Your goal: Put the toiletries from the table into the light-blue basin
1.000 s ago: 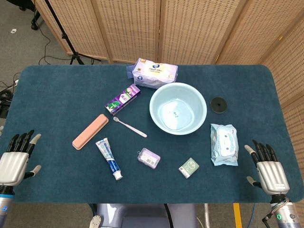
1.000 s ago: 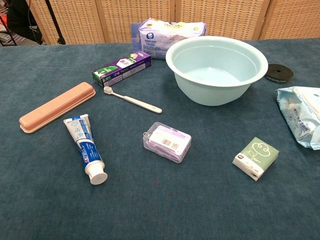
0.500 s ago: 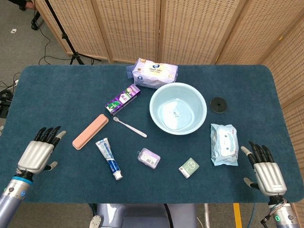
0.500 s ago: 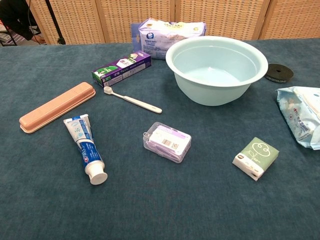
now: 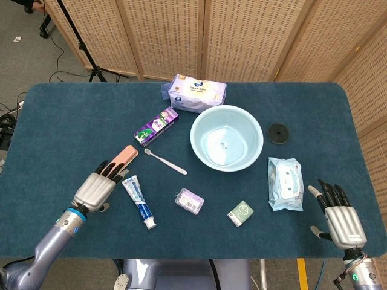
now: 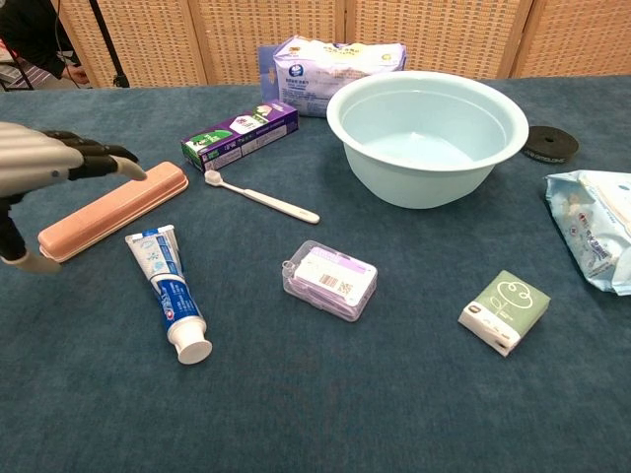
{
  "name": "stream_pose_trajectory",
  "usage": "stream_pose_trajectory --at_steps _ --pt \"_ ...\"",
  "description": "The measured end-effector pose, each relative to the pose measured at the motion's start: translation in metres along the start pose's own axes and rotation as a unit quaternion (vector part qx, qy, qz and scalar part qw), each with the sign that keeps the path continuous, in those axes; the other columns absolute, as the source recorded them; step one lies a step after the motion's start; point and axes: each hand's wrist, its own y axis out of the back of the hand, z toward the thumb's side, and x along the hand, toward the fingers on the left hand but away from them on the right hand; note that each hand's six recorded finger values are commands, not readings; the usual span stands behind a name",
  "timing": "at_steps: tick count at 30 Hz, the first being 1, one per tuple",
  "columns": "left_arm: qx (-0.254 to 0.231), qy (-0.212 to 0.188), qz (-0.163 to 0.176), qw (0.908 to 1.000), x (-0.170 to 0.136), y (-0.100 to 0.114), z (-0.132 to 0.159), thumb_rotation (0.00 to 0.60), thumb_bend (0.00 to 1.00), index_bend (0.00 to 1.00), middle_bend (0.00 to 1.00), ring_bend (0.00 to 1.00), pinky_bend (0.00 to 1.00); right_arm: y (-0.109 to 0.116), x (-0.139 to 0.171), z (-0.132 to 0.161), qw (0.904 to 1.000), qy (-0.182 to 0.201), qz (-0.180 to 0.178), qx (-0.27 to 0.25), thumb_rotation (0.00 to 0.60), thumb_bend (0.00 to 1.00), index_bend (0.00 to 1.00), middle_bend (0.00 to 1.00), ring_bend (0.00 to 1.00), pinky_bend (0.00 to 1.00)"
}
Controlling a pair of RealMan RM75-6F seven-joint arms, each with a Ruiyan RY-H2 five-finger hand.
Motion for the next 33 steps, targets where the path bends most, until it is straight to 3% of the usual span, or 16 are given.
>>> stream_pose_trajectory --at_steps 16,25,33 --pt "0.031 -0.033 -0.026 0.9987 0.027 -0.021 0.059 0.600 0.18 0.24 0.01 0.04 0.04 0.014 0.003 -0.008 0.9994 -0.003 -0.013 -0.033 0.600 0.16 0.12 0.00 0.00 0.00" --pt "0.053 -0.027 -0.022 0.9980 0.037 -0.033 0.065 0.600 0.21 0.38 0.11 0.16 0.15 0.016 0.003 -0.009 0.9992 -0.003 -0.015 -0.038 0.600 0.18 0.12 0.00 0.00 0.00" --pt "0.087 -0.029 0.023 0.9955 0.044 -0.036 0.069 0.600 0.27 0.65 0.31 0.35 0.30 0.016 0.003 -0.009 0.9991 -0.003 -0.013 -0.039 0.600 0.18 0.12 0.00 0.00 0.00"
